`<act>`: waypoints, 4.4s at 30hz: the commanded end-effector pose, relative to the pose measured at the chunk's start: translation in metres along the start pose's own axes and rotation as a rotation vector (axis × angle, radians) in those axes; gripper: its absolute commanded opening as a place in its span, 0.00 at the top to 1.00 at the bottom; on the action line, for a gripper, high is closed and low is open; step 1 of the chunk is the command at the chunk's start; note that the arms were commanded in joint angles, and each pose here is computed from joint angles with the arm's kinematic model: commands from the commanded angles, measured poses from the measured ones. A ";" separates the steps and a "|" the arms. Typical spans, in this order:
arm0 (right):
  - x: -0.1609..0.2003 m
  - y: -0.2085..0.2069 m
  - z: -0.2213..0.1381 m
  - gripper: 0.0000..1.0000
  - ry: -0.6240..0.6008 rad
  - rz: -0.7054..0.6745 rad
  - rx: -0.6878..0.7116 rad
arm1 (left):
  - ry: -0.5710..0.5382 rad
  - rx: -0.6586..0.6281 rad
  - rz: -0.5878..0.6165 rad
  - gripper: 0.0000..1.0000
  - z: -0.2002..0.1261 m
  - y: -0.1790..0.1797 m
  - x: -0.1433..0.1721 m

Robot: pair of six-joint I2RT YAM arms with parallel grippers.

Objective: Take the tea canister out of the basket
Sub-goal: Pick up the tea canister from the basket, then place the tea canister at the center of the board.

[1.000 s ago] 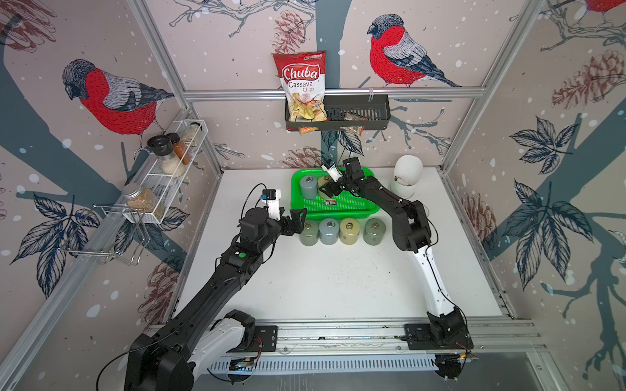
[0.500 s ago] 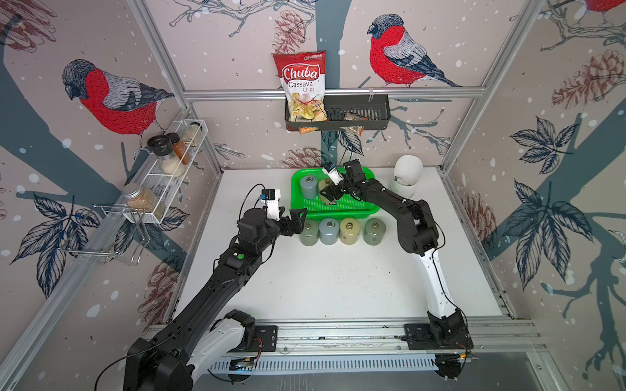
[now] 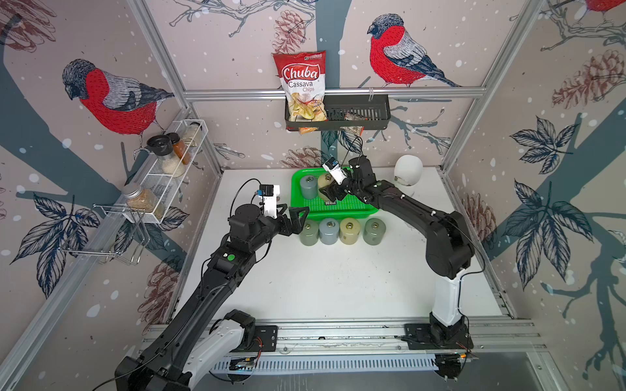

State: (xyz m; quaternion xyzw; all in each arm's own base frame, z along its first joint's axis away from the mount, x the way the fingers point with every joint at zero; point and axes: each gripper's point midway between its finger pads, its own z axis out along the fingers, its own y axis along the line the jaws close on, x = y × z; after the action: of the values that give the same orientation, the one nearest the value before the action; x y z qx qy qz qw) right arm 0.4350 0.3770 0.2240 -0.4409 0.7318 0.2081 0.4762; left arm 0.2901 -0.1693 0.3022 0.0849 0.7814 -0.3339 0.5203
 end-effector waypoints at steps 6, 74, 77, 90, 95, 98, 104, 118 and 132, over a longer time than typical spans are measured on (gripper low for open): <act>-0.058 0.066 -0.065 1.00 -0.173 -0.109 -0.024 | 0.059 -0.107 0.013 0.03 -0.017 0.010 0.002; 0.126 0.191 -0.008 0.79 0.007 0.102 -0.094 | 0.349 -0.228 -0.068 0.03 0.018 0.068 0.110; 0.128 0.193 -0.006 0.63 0.016 0.101 -0.105 | 0.348 -0.228 -0.067 0.03 0.017 0.068 0.109; 0.131 0.196 -0.006 0.12 0.032 0.101 -0.119 | 0.342 -0.220 -0.064 0.03 0.017 0.065 0.105; 0.131 0.197 -0.006 0.01 0.033 0.098 -0.115 | 0.342 -0.213 -0.068 0.03 0.016 0.064 0.105; 0.131 0.197 -0.007 0.00 0.037 0.096 -0.109 | 0.339 -0.211 -0.071 0.03 0.016 0.063 0.104; 0.121 0.198 -0.014 0.00 0.030 0.086 -0.099 | 0.318 -0.196 -0.080 0.03 0.015 0.058 0.098; 0.057 0.186 -0.074 0.00 -0.127 0.059 -0.023 | 0.083 -0.136 -0.022 0.03 0.010 0.038 0.038; 0.002 0.053 -0.025 0.00 -0.178 0.080 0.017 | -0.086 -0.099 -0.001 0.03 -0.007 0.032 0.025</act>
State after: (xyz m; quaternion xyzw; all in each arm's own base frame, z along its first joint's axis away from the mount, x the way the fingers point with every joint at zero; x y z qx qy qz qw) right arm 0.3723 0.3732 0.2374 -0.3473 0.7143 0.2357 0.5600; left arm 0.2853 -0.1433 0.2557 0.0432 0.7931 -0.2859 0.5361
